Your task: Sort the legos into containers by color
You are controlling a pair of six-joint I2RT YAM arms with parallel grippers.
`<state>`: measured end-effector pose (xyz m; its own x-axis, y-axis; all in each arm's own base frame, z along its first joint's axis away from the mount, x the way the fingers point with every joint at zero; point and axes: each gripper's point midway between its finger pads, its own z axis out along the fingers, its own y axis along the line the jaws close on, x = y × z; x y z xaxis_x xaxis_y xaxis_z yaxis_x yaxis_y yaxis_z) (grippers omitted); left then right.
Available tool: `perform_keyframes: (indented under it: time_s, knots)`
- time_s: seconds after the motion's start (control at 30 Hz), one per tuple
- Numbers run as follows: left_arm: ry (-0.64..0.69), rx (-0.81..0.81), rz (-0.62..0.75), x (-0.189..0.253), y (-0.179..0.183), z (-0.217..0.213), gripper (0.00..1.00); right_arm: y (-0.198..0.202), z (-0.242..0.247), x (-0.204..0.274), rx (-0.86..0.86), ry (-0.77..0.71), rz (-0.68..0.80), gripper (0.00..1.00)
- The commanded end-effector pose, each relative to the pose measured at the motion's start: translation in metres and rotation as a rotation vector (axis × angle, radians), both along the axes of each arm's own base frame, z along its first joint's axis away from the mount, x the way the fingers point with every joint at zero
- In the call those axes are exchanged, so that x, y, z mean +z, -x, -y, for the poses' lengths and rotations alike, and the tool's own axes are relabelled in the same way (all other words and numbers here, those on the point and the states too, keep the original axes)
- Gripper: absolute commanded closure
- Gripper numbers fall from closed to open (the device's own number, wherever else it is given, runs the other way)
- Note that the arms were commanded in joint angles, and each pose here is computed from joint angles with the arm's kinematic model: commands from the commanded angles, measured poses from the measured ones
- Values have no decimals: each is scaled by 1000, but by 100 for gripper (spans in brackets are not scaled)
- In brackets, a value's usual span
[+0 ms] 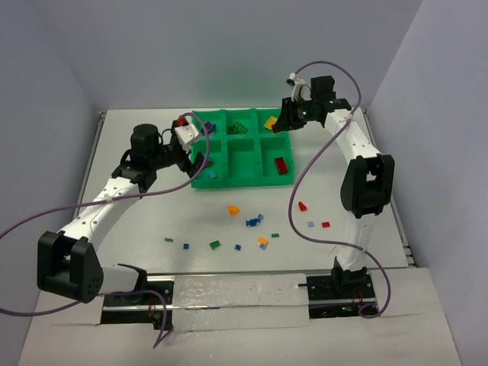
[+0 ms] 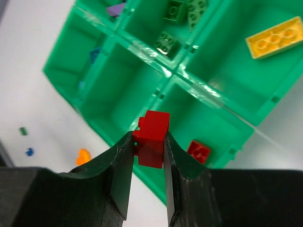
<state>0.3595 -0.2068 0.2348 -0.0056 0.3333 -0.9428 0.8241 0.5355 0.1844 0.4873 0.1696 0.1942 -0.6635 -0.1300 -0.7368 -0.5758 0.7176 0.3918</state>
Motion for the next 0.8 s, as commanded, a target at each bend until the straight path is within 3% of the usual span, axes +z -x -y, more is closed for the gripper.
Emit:
perform_keyframes:
  time_s: [0.0,0.3,0.77]
  knots:
    - [8,65,-42,-5,-4,-8,1,-19,9,15,-31,95,110,100]
    - [-10,103,-50,-9,-12,-15,1,-41,11,-3,-42,136,114,100]
    - [49,200,-138,-8,-34,-31,1,27,-1,-48,170,231,54,100]
